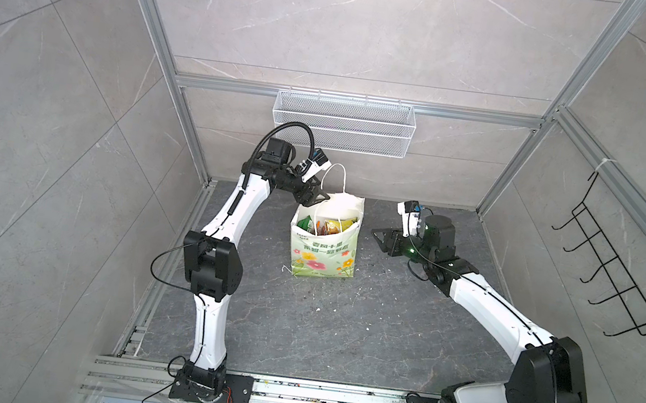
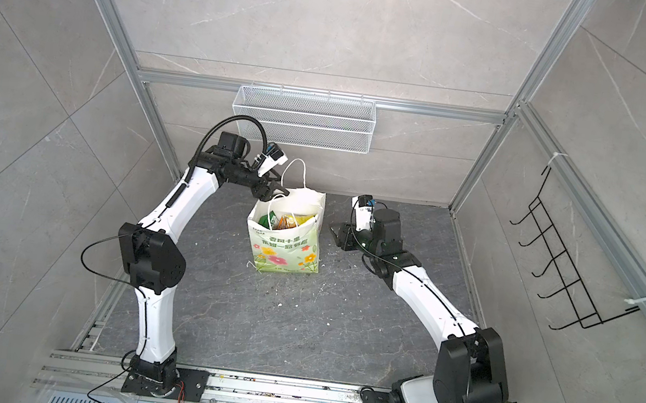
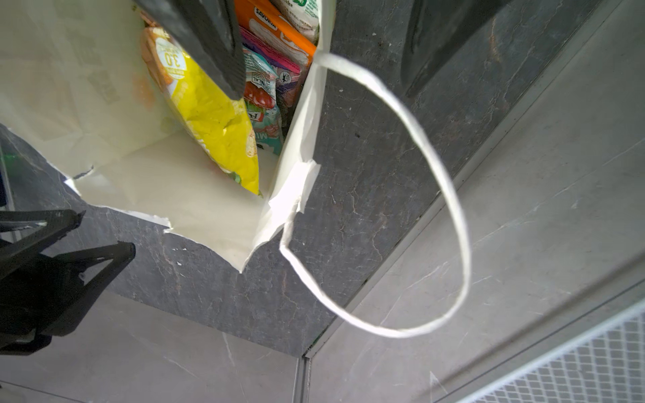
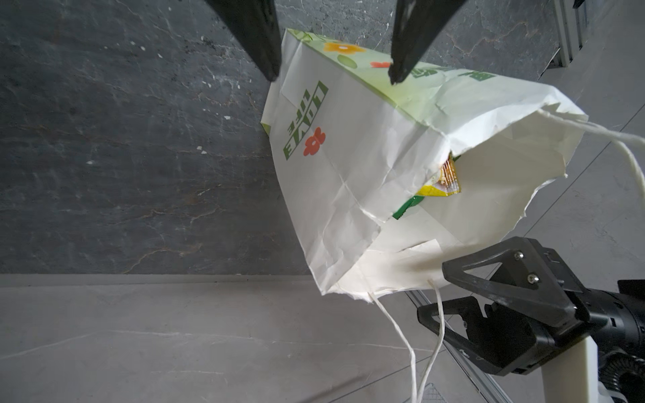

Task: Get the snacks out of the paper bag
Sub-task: 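Grasp the bag's top edge with the left gripper while the right gripper repositions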

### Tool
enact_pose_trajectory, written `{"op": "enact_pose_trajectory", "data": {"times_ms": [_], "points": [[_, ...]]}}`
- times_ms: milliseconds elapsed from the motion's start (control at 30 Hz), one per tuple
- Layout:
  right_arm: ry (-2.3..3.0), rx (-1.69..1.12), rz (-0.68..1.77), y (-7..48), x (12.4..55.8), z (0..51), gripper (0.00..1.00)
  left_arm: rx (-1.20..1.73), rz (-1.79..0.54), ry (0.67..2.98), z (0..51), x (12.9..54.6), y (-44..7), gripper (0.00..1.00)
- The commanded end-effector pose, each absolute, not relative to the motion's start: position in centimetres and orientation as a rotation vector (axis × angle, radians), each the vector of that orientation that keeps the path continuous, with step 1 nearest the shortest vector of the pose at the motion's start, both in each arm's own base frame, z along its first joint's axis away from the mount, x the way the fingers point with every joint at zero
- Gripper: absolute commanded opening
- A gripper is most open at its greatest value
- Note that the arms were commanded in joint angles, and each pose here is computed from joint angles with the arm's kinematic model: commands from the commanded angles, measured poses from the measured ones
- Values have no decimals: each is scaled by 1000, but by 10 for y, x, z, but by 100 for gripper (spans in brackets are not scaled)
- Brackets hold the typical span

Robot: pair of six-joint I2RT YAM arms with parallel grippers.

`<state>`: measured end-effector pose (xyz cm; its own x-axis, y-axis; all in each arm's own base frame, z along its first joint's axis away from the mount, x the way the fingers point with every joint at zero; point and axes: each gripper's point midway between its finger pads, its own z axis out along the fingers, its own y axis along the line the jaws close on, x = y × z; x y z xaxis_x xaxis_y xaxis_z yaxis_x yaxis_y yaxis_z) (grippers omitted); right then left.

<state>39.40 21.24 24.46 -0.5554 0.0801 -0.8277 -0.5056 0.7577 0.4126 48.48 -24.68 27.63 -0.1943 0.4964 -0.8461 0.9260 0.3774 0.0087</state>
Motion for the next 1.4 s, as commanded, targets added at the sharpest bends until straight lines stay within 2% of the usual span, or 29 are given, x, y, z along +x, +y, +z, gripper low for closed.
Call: {"op": "enact_pose_trajectory", "data": {"times_ms": [0,167,233,433,500,567,667,867,1100,1233,1367], "points": [[1987,-356,765,211,389,265,54,1331,-661,1815,274,477,-250,69],[1959,-368,773,210,385,277,54,1377,-591,1824,265,483,-250,65],[1950,-372,775,210,383,280,54,1392,-572,1830,260,486,-250,61],[1940,-376,777,210,381,284,54,1484,-553,1846,243,477,-261,55],[1938,-380,782,211,380,286,54,1502,-543,1847,239,475,-264,41],[1939,-393,785,212,379,291,54,1510,-534,1845,239,474,-266,36],[1925,-443,817,217,371,299,53,1511,-519,1839,244,473,-266,17],[1958,-623,981,241,322,280,44,1497,-455,1834,260,470,-263,0],[2139,-575,1078,266,276,183,37,1442,-417,1828,282,466,-258,0],[2165,-429,1121,280,280,144,32,1408,-395,1811,297,461,-256,0],[2175,-375,1075,295,298,117,30,1406,-394,1797,311,445,-256,0]]}}
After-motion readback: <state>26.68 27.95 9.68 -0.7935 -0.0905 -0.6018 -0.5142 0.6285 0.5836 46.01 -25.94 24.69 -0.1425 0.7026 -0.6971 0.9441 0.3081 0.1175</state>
